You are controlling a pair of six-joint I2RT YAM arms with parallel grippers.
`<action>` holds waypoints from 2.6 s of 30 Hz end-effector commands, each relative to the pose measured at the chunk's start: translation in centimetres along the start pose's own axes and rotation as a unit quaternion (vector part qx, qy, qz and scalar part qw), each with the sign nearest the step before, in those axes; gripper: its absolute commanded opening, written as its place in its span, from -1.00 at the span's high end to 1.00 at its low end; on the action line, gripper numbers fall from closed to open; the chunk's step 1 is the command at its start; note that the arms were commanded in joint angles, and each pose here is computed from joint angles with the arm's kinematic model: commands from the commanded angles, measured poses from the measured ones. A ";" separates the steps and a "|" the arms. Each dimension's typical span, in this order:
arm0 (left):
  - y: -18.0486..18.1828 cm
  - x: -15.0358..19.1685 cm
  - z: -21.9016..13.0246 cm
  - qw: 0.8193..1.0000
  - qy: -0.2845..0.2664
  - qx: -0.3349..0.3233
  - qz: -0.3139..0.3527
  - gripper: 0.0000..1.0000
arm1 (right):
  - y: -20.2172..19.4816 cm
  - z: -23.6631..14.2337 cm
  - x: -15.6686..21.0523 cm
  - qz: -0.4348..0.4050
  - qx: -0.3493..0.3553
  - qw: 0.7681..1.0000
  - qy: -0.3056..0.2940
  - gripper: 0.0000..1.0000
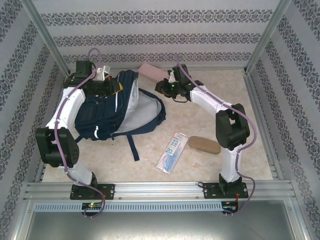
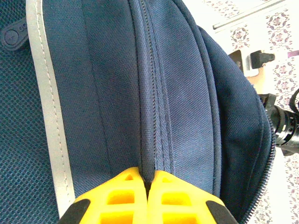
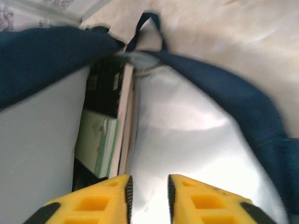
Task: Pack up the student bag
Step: Place the loose stationery in the student bag, then move the pencil pouch to the top-center of the table, then pick up the pencil pouch from the top-center of the table.
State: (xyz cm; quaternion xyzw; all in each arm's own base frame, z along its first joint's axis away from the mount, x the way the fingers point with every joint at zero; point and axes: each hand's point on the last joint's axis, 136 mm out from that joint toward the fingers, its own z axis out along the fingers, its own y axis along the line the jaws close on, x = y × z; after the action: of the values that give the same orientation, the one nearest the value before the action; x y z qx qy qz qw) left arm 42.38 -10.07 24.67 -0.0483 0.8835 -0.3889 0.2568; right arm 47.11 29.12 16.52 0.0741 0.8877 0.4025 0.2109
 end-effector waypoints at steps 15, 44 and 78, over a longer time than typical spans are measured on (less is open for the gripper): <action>0.5 0.8 0.1 0.999 0.011 0.000 -0.034 1.00 | -5.8 6.2 -12.9 0.118 -0.079 0.981 -0.132 0.92; 0.0 0.9 0.9 0.999 0.020 0.013 -0.042 1.00 | -17.4 7.6 -5.8 0.226 0.189 0.954 -0.046 0.95; 2.8 0.9 -0.1 0.998 -0.008 -0.049 -0.042 1.00 | -11.6 -2.7 7.0 -0.294 0.262 0.906 0.155 -0.96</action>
State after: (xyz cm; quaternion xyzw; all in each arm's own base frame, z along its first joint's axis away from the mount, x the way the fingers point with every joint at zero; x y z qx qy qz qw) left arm 41.90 -9.93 22.63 -0.0767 0.8935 -0.3755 0.2343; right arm 40.55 21.88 8.04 -0.1259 0.9721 0.1163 0.1599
